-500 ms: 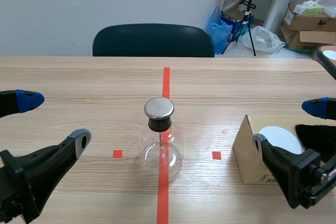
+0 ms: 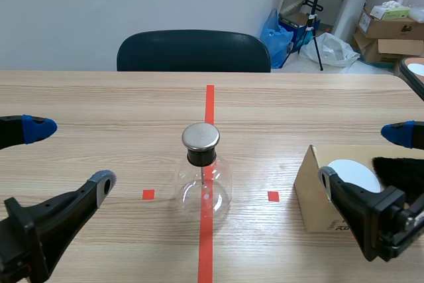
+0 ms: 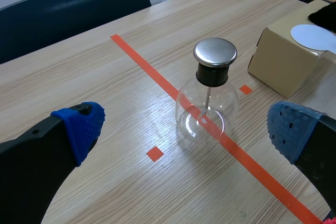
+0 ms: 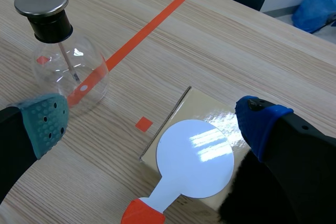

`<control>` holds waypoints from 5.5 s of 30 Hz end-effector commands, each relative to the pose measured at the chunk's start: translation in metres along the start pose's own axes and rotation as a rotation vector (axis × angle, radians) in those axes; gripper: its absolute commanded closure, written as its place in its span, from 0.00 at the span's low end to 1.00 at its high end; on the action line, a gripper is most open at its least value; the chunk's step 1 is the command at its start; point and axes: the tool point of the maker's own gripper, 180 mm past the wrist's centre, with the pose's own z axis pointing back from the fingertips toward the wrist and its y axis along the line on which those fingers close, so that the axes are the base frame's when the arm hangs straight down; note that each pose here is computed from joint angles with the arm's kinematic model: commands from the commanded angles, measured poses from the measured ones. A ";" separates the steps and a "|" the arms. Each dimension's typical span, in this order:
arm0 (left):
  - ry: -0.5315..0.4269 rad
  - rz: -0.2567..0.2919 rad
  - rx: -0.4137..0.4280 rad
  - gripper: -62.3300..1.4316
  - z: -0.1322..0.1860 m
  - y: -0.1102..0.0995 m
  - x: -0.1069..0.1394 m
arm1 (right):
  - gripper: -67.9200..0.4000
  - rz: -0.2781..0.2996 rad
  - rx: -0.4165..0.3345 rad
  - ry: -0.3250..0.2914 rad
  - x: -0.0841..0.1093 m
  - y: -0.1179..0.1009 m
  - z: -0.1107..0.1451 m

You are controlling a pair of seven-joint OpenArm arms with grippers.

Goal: Do the electroscope experiment

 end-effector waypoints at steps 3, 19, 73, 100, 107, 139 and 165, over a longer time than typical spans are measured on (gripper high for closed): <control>-0.044 0.006 -0.009 0.00 -0.001 -0.003 0.012 | 0.00 0.016 -0.012 -0.041 0.013 -0.005 -0.001; -0.044 0.006 -0.010 0.00 -0.001 -0.003 0.012 | 0.00 0.313 0.044 0.035 0.006 0.010 0.000; -0.044 0.007 -0.012 0.00 -0.001 -0.004 0.012 | 0.00 1.257 -0.213 0.292 -0.072 0.036 0.062; -0.044 0.007 -0.012 0.00 -0.001 -0.004 0.012 | 0.00 1.306 -0.370 0.199 -0.080 0.015 0.005; -0.044 0.007 -0.012 0.00 -0.001 -0.004 0.012 | 0.00 1.297 -0.354 0.211 -0.088 0.018 0.003; -0.044 0.007 -0.012 0.00 -0.001 -0.004 0.012 | 0.77 1.297 -0.339 0.205 -0.091 0.021 0.002; -0.044 0.007 -0.012 0.00 -0.001 -0.004 0.012 | 0.98 1.297 -0.339 0.205 -0.091 0.021 0.002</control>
